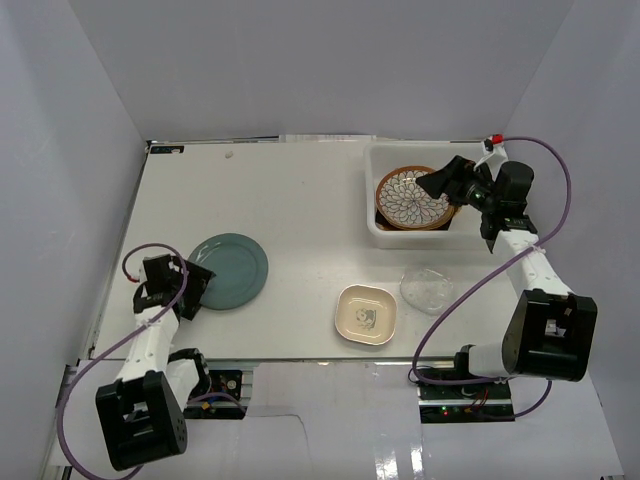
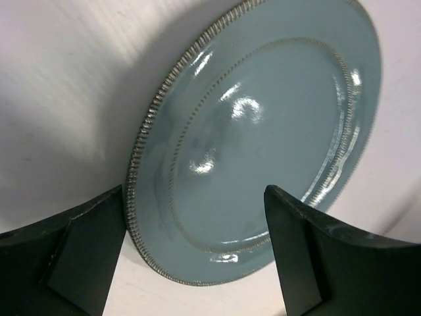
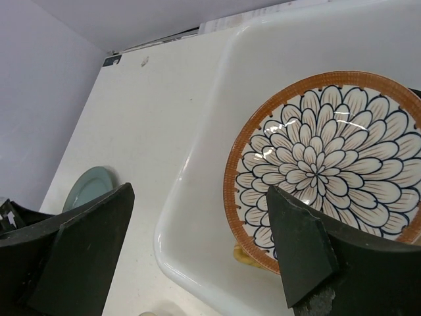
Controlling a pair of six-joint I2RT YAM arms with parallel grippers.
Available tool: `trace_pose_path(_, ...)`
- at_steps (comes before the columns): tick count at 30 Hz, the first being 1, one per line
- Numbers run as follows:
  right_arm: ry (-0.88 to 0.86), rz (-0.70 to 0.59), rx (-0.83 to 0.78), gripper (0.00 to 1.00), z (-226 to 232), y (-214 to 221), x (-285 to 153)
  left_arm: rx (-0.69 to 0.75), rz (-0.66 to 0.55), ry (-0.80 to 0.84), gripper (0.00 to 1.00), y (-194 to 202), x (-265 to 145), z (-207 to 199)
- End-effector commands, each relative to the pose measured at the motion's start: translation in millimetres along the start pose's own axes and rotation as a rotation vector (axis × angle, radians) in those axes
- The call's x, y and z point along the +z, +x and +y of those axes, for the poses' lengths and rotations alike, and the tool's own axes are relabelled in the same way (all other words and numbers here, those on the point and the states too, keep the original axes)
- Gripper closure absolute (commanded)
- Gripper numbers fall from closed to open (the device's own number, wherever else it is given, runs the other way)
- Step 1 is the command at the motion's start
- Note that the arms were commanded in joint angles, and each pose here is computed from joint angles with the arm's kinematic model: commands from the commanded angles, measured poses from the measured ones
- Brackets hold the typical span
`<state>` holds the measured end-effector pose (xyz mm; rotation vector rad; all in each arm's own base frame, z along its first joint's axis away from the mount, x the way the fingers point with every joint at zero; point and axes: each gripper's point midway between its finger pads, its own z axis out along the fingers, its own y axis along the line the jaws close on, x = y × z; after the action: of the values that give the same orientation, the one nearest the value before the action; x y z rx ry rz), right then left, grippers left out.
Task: Place the plates into the plastic bin on the countertop
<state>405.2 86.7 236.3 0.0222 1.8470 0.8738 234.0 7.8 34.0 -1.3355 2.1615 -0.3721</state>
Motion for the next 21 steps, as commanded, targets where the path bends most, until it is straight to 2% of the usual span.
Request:
trace_pose_path(1,-0.077,-0.019,-0.043,0.12,18,-9,2,-0.101,0.098,0.073,0.10,30,10,5)
trace_pose_path(3,-0.094,-0.013,-0.047,0.13,25,-6,4,-0.141,0.103,0.105,0.17,39,15,10)
trace_pose_path(5,-0.113,-0.009,-0.053,0.13,32,-4,5,-0.156,0.089,0.191,0.22,38,17,-1)
trace_pose_path(6,-0.127,-0.001,-0.058,0.13,38,-1,7,-0.182,0.085,0.220,0.31,42,20,0)
trace_pose_path(8,-0.149,0.011,-0.071,0.14,51,5,10,-0.192,0.084,0.261,0.37,44,21,-3)
trace_pose_path(9,-0.178,0.030,-0.077,0.13,64,12,14,-0.199,0.072,0.287,0.44,45,22,-3)
trace_pose_path(13,-0.268,0.106,-0.112,0.13,106,43,28,-0.184,0.028,0.365,0.61,42,21,-8)
trace_pose_path(19,-0.405,0.246,-0.152,0.13,174,102,47,-0.115,-0.038,0.472,0.76,31,20,-23)
trace_pose_path(21,-0.436,0.276,-0.157,0.13,190,117,49,-0.099,-0.039,0.490,0.94,30,20,-27)
